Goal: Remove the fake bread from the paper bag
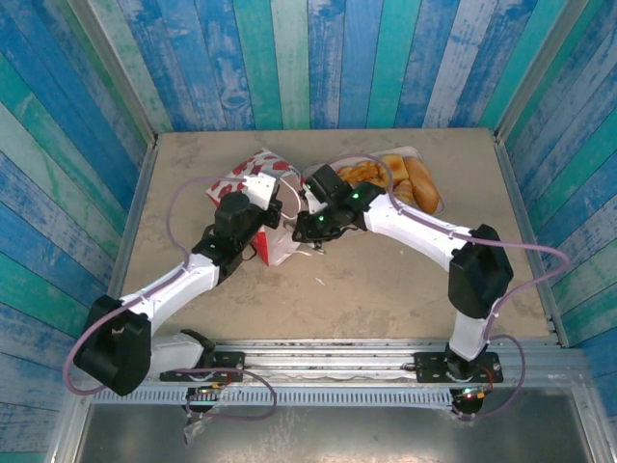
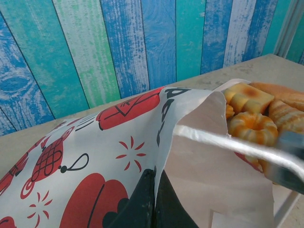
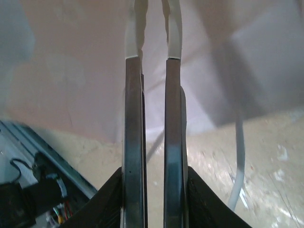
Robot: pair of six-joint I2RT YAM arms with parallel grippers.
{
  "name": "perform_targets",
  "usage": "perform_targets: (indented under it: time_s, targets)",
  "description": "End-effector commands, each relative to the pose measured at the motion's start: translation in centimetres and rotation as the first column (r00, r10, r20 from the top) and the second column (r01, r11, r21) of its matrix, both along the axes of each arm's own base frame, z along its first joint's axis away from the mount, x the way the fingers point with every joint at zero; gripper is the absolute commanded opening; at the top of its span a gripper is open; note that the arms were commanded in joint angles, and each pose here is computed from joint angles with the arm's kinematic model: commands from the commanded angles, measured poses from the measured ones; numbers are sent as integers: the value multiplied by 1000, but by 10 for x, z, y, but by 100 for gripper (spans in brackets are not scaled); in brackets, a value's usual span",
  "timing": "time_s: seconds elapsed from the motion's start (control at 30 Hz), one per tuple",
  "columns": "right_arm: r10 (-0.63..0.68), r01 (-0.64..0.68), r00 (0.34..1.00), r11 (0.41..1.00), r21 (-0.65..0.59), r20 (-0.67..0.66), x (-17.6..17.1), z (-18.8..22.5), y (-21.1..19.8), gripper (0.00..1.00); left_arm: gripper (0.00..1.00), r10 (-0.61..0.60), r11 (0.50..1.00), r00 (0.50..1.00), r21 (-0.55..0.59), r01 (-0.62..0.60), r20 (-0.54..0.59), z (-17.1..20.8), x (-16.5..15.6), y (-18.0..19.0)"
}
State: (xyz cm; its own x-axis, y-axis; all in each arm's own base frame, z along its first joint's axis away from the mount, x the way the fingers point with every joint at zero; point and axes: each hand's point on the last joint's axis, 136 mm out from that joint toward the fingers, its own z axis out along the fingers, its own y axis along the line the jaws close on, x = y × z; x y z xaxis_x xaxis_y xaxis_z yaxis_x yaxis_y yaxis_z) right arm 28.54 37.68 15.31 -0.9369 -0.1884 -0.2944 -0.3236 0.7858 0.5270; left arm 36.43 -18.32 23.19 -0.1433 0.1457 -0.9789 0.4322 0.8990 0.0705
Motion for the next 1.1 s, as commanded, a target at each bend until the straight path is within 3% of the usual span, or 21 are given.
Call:
perform_targets:
  time_s: [0.0, 0.37, 0.5, 0.67, 1.07]
  targets:
    - [-46, 39, 997, 993, 111, 59, 28, 21, 21, 33, 0, -64, 997, 992, -29, 67, 113, 29, -13, -4]
    - [-80, 73, 996, 981, 177, 33, 50, 0, 36, 41, 0, -77, 996, 987, -27, 82, 142, 36, -16, -5]
    - [-53, 53, 999, 980, 192, -6, 45, -10, 43, 41, 0, -34, 998, 990, -49, 41, 134, 36, -11, 0]
    - [-64, 62, 998, 978, 201, 2, 38, -12, 37, 41, 0, 102, 991, 989, -93, -92, 110, 35, 4, 17]
    - [-20, 13, 999, 978, 210, 31, 16, -11, 41, 42, 0, 113, 988, 990, -119, -102, 86, 41, 13, 13]
